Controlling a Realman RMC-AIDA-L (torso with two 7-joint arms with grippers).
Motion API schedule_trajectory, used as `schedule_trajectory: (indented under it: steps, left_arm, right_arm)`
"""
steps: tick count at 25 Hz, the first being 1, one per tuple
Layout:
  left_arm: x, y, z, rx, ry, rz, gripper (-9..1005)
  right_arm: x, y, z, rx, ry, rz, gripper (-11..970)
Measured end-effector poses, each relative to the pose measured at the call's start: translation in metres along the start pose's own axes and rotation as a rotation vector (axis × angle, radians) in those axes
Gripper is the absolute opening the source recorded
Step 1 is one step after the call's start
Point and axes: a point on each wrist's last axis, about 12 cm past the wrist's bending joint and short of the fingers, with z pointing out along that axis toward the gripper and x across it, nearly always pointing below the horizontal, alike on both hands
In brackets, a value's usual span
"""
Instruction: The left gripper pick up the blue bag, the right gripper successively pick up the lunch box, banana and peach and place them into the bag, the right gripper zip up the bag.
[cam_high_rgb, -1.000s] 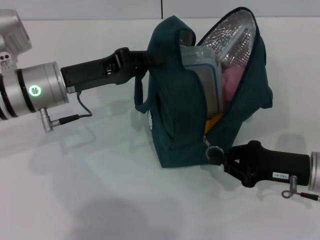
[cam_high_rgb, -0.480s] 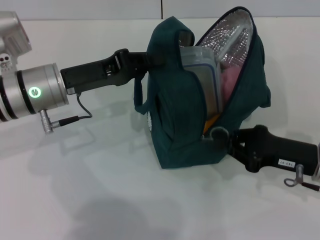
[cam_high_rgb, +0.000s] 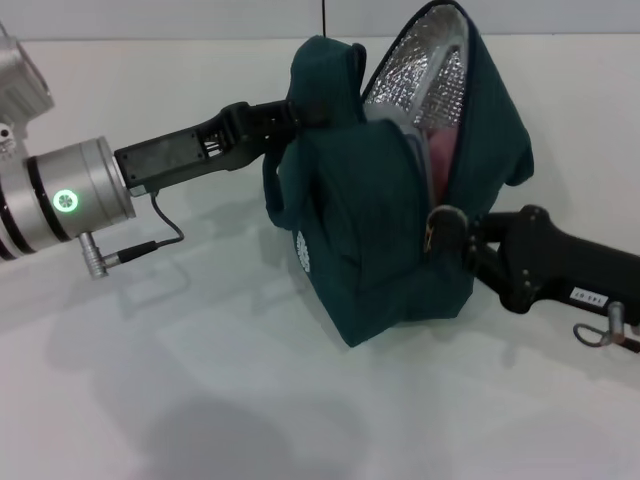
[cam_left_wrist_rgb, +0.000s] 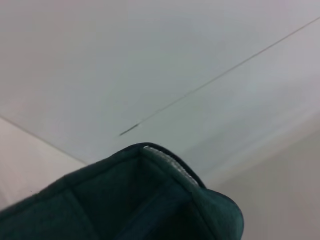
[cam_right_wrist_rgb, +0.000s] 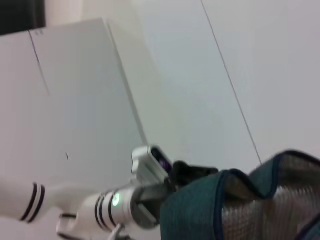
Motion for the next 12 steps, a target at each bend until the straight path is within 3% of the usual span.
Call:
schedule_trajectory:
  steps: [12]
  left_arm:
    - [0.0004, -0.0021, -0.0070, 0.032, -0.059, 0.041, 484]
  right_arm:
    - [-0.0058, -0.0038, 0.0065, 0.000, -0.021, -0.018, 9]
